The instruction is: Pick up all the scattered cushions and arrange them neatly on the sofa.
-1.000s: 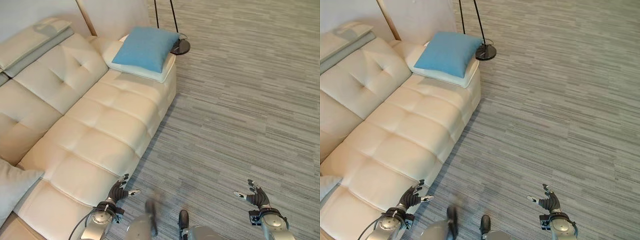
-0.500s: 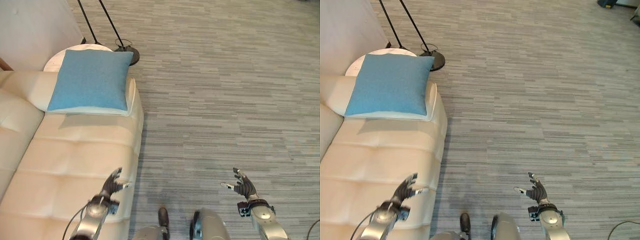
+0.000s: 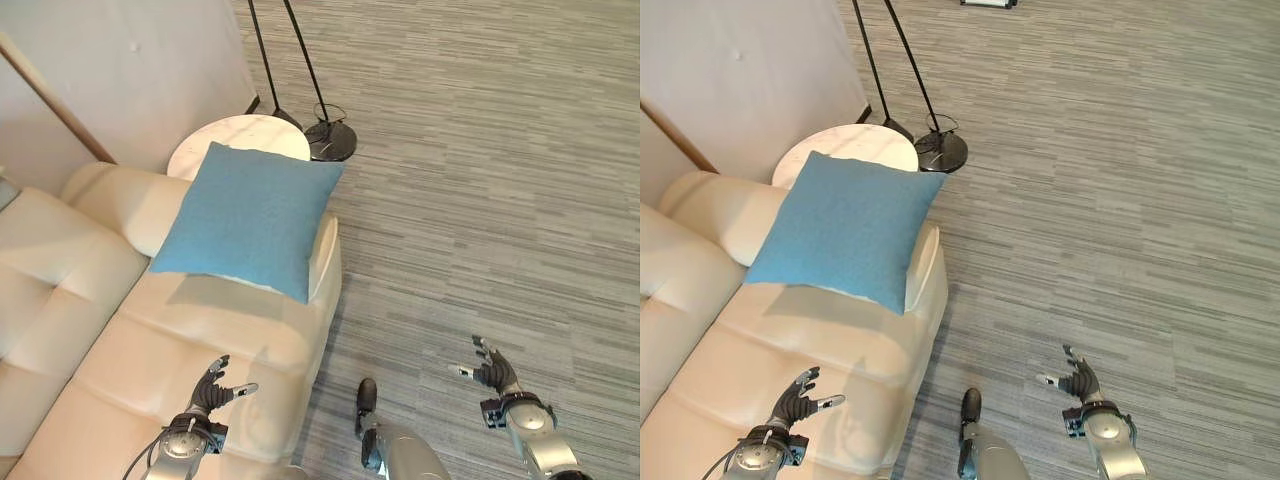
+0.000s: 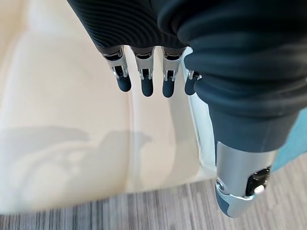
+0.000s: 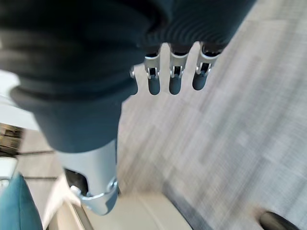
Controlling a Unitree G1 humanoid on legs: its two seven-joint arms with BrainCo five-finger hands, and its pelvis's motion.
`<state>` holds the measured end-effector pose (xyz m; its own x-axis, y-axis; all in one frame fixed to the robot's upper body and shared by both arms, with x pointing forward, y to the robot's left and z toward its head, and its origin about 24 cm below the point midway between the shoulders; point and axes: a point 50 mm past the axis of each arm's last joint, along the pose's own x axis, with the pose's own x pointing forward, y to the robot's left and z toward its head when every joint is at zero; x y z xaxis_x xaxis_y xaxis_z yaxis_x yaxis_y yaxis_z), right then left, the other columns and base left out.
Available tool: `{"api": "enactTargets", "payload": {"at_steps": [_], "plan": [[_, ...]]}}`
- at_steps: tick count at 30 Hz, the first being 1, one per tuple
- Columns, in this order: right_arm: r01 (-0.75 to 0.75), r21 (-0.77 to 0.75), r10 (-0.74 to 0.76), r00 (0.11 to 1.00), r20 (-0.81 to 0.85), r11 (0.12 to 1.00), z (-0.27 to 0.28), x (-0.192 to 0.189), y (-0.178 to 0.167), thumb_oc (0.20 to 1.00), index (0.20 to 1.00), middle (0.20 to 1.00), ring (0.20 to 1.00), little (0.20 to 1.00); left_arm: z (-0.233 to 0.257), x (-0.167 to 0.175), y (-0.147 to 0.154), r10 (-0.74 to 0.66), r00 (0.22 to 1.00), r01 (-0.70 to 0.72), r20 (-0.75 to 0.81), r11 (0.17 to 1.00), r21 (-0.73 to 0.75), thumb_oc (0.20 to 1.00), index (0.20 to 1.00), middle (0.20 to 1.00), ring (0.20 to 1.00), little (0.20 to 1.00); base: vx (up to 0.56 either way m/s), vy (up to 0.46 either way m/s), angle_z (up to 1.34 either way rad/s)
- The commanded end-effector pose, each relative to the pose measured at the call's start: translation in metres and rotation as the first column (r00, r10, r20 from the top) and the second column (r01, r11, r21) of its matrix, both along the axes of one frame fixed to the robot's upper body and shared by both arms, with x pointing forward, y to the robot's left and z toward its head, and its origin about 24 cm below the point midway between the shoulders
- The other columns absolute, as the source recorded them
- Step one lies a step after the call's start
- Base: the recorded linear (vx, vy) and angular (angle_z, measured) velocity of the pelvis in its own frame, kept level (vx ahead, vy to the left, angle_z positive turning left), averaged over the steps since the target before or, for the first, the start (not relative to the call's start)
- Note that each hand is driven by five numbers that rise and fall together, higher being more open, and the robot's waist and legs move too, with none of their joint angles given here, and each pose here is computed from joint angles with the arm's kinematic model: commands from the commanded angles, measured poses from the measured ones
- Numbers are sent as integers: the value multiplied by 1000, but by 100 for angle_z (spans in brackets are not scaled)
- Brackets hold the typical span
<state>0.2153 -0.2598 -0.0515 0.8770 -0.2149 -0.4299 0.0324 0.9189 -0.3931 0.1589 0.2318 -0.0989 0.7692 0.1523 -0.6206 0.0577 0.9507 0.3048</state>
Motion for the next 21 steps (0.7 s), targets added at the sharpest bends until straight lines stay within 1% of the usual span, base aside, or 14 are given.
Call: {"api": "enactTargets", "payload": {"at_steps": [1, 3, 7, 9, 15, 21], "plan": [[-25, -46, 29, 996, 86, 999, 21, 8, -6, 1000, 1000, 1000, 1000, 1000, 28, 29, 11, -2, 988, 0, 156, 1000, 13, 1000, 1000, 1000, 1000, 1000, 265, -254, -31], [-7, -56, 12, 996, 90, 998, 23, 7, -12, 1000, 1000, 1000, 1000, 1000, 26, 31, 5, -38, 989, 36, 146, 999, 15, 1000, 1000, 1000, 1000, 1000, 214, -130, -24], [21, -34, -18, 997, 81, 999, 19, 2, -13, 1000, 1000, 1000, 1000, 1000, 26, 35, -2, -66, 987, 65, 149, 998, 11, 1000, 1000, 1000, 1000, 1000, 237, -94, 15], [7, -31, -5, 997, 75, 999, 17, 3, -9, 1000, 1000, 1000, 1000, 1000, 25, 30, 1, -53, 988, 52, 144, 999, 14, 1000, 1000, 1000, 1000, 1000, 175, 15, 27], [-18, -4, 18, 998, 58, 1000, 10, 0, 3, 1000, 1000, 1000, 1000, 1000, 21, 20, 8, -14, 994, 13, 113, 1000, 9, 1000, 1000, 1000, 1000, 1000, 141, 18, -39], [-65, -2, 65, 996, 56, 998, 11, 4, 13, 1000, 1000, 1000, 1000, 1000, 24, 22, 15, -5, 993, 1, 119, 1000, 31, 1000, 1000, 1000, 1000, 1000, 172, -27, -15]]}}
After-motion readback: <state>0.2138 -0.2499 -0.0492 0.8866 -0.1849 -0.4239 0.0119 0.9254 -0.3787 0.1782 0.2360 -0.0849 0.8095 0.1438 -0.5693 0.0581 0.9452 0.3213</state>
